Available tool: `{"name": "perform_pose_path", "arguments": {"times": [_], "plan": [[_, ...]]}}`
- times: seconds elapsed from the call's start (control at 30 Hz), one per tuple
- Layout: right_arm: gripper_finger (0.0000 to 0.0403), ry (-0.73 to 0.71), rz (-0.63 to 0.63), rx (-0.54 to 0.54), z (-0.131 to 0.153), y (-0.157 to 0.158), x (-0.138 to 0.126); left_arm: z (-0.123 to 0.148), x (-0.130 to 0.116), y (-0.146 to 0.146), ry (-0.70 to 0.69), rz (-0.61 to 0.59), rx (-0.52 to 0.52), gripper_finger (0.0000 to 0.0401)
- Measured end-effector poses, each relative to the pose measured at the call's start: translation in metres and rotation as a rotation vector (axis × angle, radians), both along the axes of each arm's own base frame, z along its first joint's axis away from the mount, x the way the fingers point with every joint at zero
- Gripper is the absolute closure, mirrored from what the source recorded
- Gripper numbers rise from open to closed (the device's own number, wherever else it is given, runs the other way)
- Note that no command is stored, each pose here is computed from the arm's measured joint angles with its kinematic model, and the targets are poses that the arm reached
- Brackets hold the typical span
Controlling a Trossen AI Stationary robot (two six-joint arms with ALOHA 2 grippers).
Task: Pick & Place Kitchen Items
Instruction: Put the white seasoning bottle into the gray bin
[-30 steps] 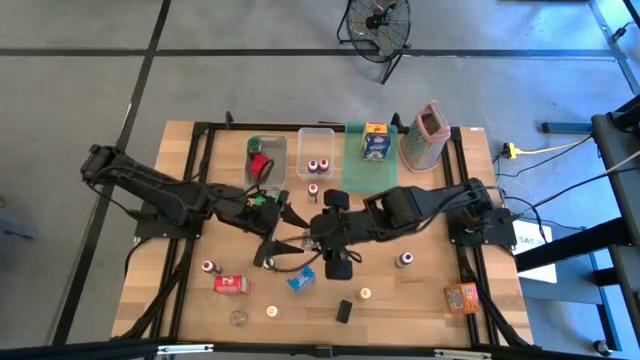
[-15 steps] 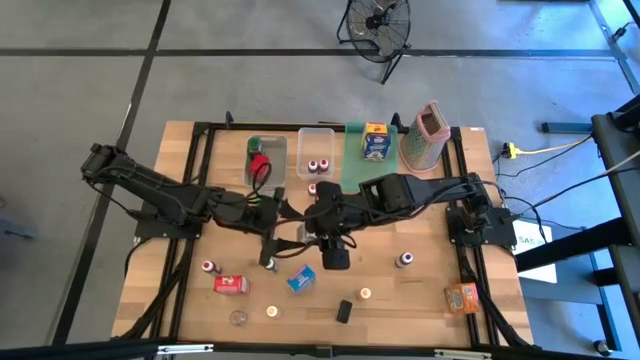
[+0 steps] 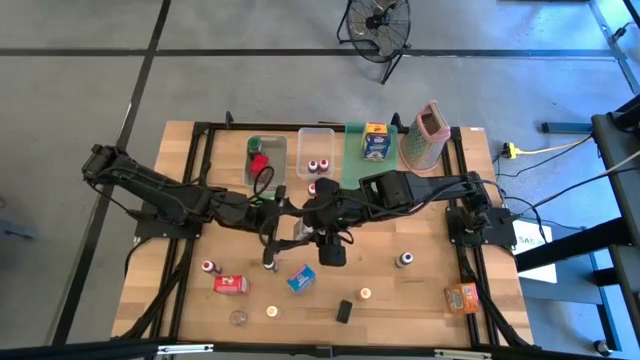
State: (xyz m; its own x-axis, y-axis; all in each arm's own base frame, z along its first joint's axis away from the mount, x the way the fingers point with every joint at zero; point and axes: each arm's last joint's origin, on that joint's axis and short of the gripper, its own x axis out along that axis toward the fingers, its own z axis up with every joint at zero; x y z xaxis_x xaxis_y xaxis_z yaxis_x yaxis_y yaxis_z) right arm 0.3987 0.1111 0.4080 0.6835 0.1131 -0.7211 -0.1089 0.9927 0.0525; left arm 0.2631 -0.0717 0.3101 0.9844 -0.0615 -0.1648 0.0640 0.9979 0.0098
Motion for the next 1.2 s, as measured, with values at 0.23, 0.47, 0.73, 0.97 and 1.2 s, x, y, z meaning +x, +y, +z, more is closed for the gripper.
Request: {"name": "perform_pose_path", "arguments": {"times": [0.23,0.47,0.73,0.97,1.2], "plan": [[0.0198,-0.002,0.001,-0.009,0.0,-0.0035,0.0009,0.0016,0.0014,0.004,-0.014,0.0,-0.023,0.0115],[0.0198,-0.009,0.024,-0.03,0.0003,-0.0039,0.0014,0.0016,0.0014,0.0037,-0.012,0.008,-0.064,0.0127],[0.0179,-0.011,0.02,-0.035,0.0004,-0.0065,0.0021,0.0015,0.0013,0.0031,-0.004,0.002,-0.147,0.0177],[0.0129,-0.029,0.02,-0.017,0.0018,-0.0056,0.0034,0.0008,0.0011,0.0021,0.014,-0.035,-0.21,0.02],[0.0086,-0.058,-0.044,0.063,0.0086,-0.0056,0.0016,0.0046,-0.0012,-0.0018,0.001,-0.1,-0.247,0.02]]}}
